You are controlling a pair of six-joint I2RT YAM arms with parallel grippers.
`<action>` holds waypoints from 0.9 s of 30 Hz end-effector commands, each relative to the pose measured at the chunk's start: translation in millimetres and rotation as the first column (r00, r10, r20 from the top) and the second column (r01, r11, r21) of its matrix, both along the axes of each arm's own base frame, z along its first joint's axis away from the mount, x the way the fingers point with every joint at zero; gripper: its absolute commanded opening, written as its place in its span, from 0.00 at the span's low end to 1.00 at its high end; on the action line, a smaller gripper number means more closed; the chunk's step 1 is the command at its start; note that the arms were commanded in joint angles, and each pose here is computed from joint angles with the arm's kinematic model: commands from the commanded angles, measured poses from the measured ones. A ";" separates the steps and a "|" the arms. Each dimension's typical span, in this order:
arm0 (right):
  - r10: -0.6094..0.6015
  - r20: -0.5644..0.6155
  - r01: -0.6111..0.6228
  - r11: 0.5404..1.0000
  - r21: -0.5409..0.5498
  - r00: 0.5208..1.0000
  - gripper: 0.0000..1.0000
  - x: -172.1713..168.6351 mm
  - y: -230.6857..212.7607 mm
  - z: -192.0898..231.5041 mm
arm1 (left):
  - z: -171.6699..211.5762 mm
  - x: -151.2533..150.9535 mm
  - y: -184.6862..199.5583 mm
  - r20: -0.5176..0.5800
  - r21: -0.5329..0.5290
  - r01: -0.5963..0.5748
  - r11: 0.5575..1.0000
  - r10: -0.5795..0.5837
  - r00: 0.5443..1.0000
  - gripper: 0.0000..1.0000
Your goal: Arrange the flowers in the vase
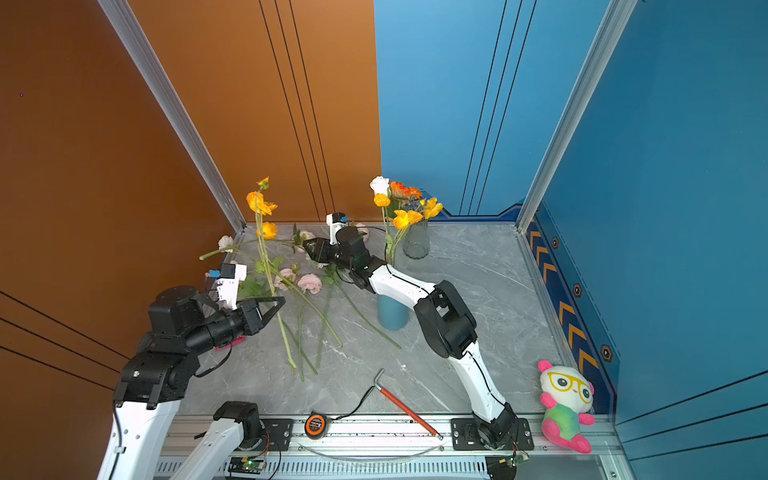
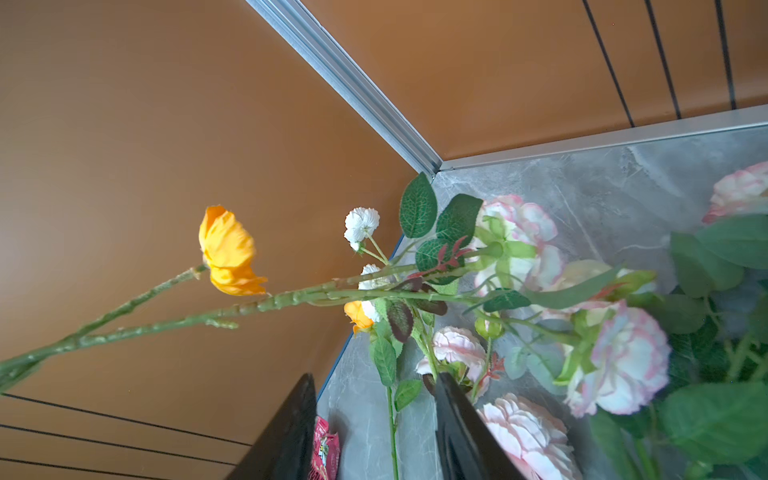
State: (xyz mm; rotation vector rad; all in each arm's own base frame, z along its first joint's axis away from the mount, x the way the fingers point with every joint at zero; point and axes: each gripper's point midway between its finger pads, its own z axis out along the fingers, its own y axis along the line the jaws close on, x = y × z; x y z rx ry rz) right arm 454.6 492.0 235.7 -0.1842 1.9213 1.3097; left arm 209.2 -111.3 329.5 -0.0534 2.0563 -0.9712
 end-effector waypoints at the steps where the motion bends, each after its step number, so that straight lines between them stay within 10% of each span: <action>1: 0.039 0.104 -0.048 0.996 0.078 0.994 0.56 -19.2 -0.1 60.9 | 37.2 -10.6 -1.5 0.070 -0.045 0.006 0.999 -0.003 0.998 0.00; 14: 0.090 0.129 -0.096 0.994 0.044 0.988 0.72 -38.3 12.9 61.4 | 125.1 -38.2 -16.3 0.280 -0.138 0.121 0.983 -0.078 0.957 0.00; 27: 0.141 0.181 -0.134 0.990 -0.050 0.973 0.73 -80.4 -6.0 77.6 | 126.8 -6.9 -28.9 0.356 -0.104 0.210 0.972 -0.161 0.920 0.00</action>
